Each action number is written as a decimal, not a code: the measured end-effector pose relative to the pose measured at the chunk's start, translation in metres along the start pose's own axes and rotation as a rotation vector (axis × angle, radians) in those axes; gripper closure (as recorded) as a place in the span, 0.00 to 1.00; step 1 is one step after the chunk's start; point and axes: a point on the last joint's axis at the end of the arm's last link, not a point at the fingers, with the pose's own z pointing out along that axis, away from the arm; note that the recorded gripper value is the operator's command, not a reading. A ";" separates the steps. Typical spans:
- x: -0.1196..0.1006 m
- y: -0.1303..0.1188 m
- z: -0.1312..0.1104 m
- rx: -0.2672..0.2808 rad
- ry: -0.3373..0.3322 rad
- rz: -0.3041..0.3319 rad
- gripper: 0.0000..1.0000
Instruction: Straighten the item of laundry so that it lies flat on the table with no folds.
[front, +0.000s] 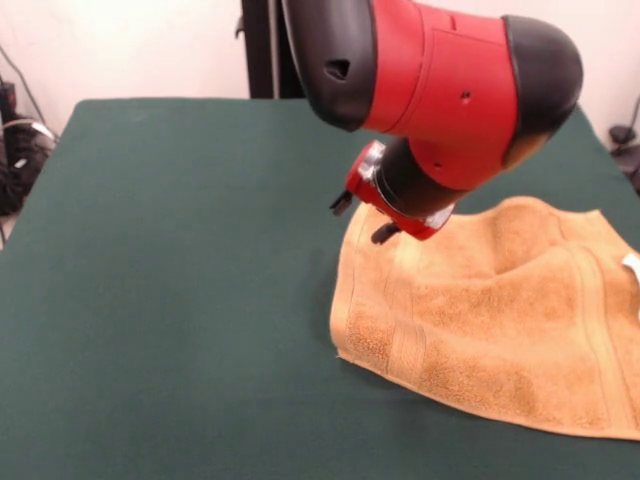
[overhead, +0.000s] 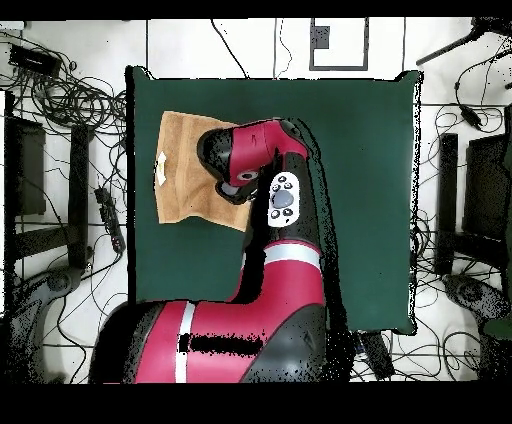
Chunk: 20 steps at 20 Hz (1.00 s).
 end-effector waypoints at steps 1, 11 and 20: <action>0.000 0.000 0.002 -0.004 0.008 0.001 0.00; 0.006 -0.009 0.035 0.004 0.079 0.004 0.00; 0.009 -0.010 0.037 0.008 0.087 0.001 0.00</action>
